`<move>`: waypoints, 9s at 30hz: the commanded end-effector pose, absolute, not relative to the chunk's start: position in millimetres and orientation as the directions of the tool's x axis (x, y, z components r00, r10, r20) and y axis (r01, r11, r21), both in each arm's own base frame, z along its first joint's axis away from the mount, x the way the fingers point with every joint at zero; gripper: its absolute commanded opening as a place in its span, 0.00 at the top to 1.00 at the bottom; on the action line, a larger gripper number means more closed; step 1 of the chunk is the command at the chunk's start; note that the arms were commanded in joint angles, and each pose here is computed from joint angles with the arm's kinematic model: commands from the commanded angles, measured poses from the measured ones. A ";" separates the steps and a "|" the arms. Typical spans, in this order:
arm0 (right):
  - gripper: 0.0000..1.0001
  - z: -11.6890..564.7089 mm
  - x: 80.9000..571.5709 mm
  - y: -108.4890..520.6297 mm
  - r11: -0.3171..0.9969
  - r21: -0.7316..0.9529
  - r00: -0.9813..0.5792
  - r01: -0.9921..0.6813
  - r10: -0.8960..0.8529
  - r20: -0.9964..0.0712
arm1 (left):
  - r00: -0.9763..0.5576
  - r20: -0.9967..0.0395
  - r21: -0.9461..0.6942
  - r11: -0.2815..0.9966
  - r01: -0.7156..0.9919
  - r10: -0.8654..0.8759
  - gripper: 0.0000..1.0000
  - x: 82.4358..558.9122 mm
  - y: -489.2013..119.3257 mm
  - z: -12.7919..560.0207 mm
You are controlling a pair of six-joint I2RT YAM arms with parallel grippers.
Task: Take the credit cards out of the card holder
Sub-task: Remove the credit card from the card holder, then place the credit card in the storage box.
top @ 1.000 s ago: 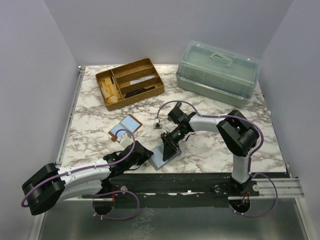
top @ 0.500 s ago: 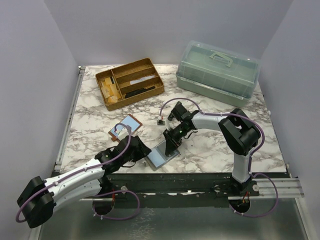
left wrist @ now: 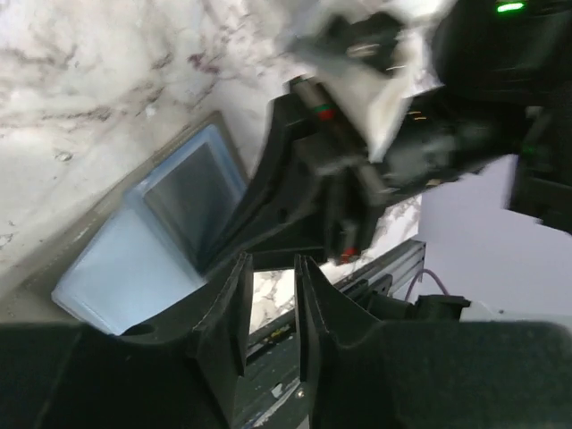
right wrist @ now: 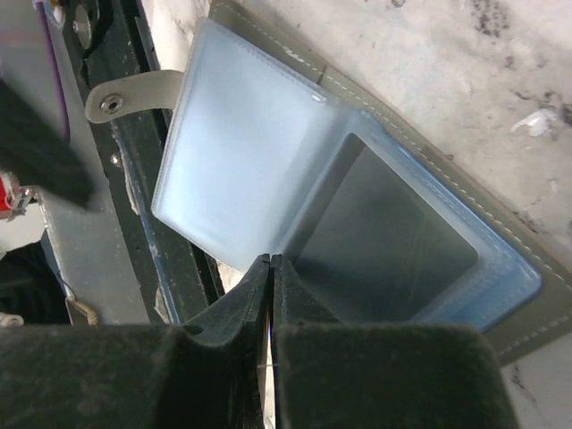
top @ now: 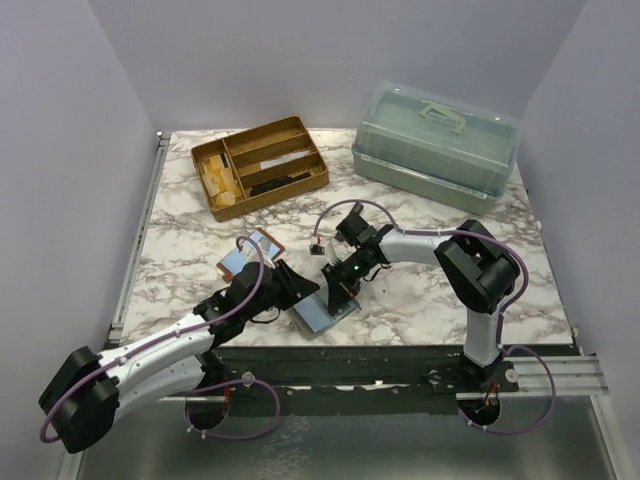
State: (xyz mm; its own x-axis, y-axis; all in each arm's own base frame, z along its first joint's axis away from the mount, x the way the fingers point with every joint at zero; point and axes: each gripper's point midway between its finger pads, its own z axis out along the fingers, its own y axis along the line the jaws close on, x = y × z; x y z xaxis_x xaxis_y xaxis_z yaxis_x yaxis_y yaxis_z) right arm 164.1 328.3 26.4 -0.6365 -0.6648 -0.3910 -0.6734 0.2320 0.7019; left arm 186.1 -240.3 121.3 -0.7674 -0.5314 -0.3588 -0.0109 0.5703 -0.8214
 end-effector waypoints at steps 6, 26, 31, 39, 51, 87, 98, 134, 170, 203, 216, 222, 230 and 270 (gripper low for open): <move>0.89 43.2 196.2 317.7 0.285 0.612 -0.630 -0.737 -0.616 -0.473 | -0.813 -0.195 -0.861 0.493 -0.127 -0.549 0.70 183.8 -261.8 72.2; 0.68 20.7 217.0 295.9 0.402 0.581 -0.682 -0.708 -0.602 -0.415 | -0.830 -0.174 -0.743 0.624 -0.242 -0.530 0.69 172.8 -244.9 6.2; 0.67 12.8 217.0 292.7 0.424 0.575 -0.690 -0.700 -0.609 -0.392 | -0.826 -0.175 -0.731 0.632 -0.256 -0.537 0.69 171.5 -240.1 0.4; 0.68 29.5 202.3 303.0 0.322 0.661 -0.685 -0.678 -0.603 -0.409 | -0.828 -0.177 -0.729 0.636 -0.252 -0.532 0.69 171.7 -240.7 0.1; 0.73 37.2 190.9 309.5 0.274 0.737 -0.713 -0.618 -0.591 -0.377 | -0.835 -0.180 -0.749 0.623 -0.225 -0.519 0.69 172.3 -245.5 8.8; 0.92 42.0 204.5 299.1 0.286 0.759 -0.751 -0.585 -0.544 -0.375 | -0.820 -0.246 -0.900 0.436 -0.005 -0.517 0.50 185.2 -266.9 66.2; 0.71 75.1 180.3 310.4 0.074 0.878 -0.765 -0.473 -0.529 -0.368 | -0.834 -0.225 -0.916 0.402 0.004 -0.504 0.47 181.0 -266.7 62.9; 0.70 59.6 152.4 322.2 0.052 0.906 -0.738 -0.419 -0.601 -0.307 | -0.810 -0.082 -0.923 0.351 -0.158 -0.580 0.43 182.5 -262.5 54.5; 0.66 100.4 194.6 299.7 0.035 0.791 -0.691 -0.611 -0.511 -0.511 | -0.781 -0.576 -0.802 0.355 0.481 -0.243 1.00 162.9 -285.8 112.9; 0.80 142.6 178.7 298.8 -0.172 0.818 -0.696 -0.548 -0.448 -0.561 | -0.677 -0.668 -0.744 0.254 0.617 -0.310 1.00 171.8 -296.0 165.4; 1.00 151.3 180.9 294.3 -0.196 0.794 -0.681 -0.575 -0.424 -0.597 | -0.652 -0.672 -0.735 0.207 0.646 -0.351 0.96 151.9 -272.5 171.8; 1.00 153.7 181.1 292.9 -0.201 0.780 -0.669 -0.593 -0.416 -0.616 | -0.660 -0.656 -0.749 0.204 0.631 -0.366 0.96 147.9 -264.2 170.7; 1.00 152.5 202.6 275.9 -0.125 0.740 -0.654 -0.661 -0.389 -0.649 | -0.675 -0.644 -0.763 0.246 0.597 -0.360 0.99 149.0 -257.7 155.8; 1.00 229.4 532.7 372.6 0.240 -0.685 0.293 -0.688 -0.771 -0.565 | -0.683 -0.581 -0.803 0.444 0.396 -0.443 1.00 181.0 -238.9 108.7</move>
State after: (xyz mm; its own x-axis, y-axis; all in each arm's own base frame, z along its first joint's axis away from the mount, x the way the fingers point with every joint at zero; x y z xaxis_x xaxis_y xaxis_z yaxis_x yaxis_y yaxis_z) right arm 484.1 365.0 199.7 0.1908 -0.7224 -0.6646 -0.8675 0.1928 -0.4586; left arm 176.7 -247.1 114.8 -0.7060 -0.4205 -0.5698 0.4134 0.4086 -0.8138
